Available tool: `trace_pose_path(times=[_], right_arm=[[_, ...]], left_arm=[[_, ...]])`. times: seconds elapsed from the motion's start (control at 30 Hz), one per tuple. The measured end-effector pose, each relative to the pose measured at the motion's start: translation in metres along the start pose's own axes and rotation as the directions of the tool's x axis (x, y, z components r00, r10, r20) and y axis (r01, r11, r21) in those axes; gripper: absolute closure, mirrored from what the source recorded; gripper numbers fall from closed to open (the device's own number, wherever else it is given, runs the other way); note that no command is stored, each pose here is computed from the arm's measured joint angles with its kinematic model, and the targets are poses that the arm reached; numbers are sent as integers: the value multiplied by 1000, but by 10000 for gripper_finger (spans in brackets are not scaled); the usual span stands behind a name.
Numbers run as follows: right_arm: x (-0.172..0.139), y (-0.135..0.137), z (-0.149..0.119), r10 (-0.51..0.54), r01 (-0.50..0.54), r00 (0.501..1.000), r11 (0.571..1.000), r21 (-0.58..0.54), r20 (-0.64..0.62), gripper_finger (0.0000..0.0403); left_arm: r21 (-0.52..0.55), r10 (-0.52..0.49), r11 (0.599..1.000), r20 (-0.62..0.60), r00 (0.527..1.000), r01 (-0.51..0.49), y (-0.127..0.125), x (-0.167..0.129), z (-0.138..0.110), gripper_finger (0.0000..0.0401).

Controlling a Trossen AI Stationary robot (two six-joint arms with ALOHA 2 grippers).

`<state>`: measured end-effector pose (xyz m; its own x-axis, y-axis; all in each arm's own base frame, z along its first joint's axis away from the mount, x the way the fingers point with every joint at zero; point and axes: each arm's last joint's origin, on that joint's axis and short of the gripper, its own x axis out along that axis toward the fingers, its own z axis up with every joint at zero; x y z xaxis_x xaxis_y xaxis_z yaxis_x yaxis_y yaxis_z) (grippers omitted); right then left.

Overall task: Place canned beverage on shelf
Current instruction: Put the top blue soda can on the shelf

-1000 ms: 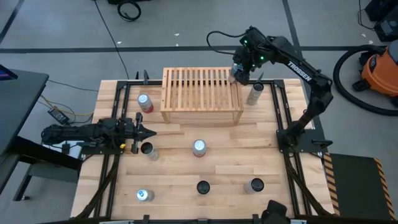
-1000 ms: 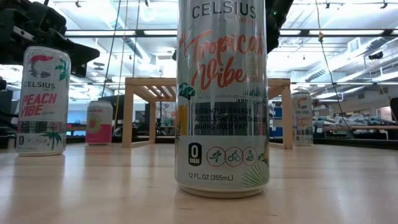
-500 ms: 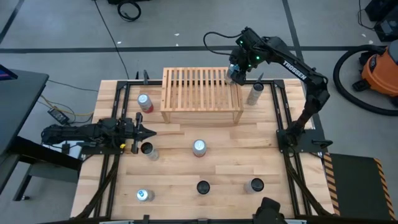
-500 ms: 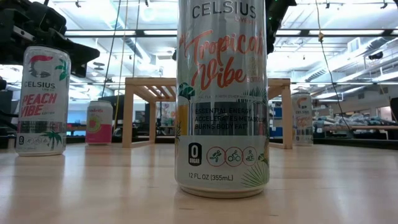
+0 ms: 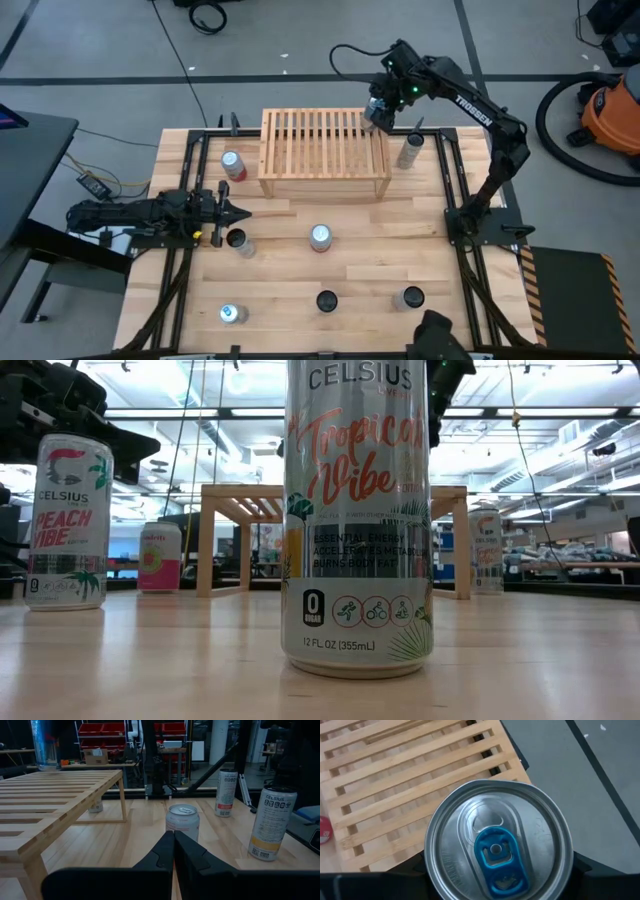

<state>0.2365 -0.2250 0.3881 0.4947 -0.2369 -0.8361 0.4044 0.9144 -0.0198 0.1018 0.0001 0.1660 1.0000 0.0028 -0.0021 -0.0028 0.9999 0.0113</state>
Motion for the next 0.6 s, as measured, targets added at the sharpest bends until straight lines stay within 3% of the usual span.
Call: trace_pose_path(times=[0.6], right_arm=[[0, 1, -3, 57, -57, 998, 998, 20, -12, 150]], left_arm=[[0, 0, 1000, 0, 1000, 0, 0, 0, 0, 383]])
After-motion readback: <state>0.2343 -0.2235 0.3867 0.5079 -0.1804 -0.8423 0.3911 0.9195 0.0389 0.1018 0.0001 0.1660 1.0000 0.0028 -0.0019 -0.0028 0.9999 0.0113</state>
